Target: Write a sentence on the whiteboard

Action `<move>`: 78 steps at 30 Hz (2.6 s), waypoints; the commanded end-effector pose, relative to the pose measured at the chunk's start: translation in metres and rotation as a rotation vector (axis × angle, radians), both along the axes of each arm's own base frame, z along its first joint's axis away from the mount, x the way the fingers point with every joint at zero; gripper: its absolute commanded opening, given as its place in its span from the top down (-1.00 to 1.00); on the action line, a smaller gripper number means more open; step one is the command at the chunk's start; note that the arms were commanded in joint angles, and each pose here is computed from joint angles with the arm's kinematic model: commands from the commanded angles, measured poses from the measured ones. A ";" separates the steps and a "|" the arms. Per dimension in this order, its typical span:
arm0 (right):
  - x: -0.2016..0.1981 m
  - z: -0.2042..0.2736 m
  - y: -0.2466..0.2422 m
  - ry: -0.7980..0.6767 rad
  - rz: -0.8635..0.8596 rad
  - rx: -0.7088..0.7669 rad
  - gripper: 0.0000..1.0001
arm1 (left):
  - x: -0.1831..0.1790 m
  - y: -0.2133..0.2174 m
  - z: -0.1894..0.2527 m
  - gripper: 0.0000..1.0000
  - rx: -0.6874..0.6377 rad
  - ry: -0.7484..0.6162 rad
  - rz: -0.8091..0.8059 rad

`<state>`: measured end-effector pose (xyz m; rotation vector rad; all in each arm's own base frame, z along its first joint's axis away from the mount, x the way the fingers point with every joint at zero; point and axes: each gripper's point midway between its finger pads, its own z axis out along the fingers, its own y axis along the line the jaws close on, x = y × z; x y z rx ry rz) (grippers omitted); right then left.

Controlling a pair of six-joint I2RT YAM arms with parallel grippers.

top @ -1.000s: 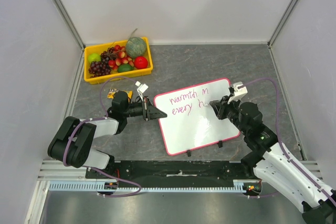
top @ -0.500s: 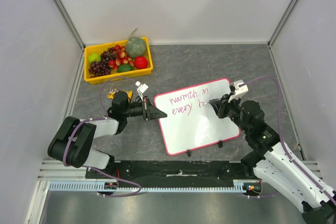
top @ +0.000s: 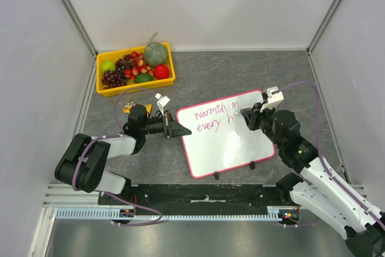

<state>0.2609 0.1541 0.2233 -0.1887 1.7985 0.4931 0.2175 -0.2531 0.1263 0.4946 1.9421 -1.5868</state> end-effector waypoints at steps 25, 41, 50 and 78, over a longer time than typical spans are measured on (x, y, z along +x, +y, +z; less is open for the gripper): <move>-0.010 -0.039 -0.006 0.057 -0.003 -0.023 1.00 | -0.001 0.002 -0.027 0.96 0.081 -0.128 -0.027; -0.010 -0.048 -0.018 0.081 -0.055 -0.059 1.00 | -0.001 0.001 -0.027 0.96 0.081 -0.128 -0.029; -0.002 -0.037 -0.028 0.050 -0.121 -0.078 1.00 | -0.001 0.001 -0.026 0.96 0.079 -0.131 -0.030; -0.001 -0.044 -0.021 0.081 -0.087 -0.093 1.00 | -0.001 0.001 -0.027 0.96 0.081 -0.127 -0.030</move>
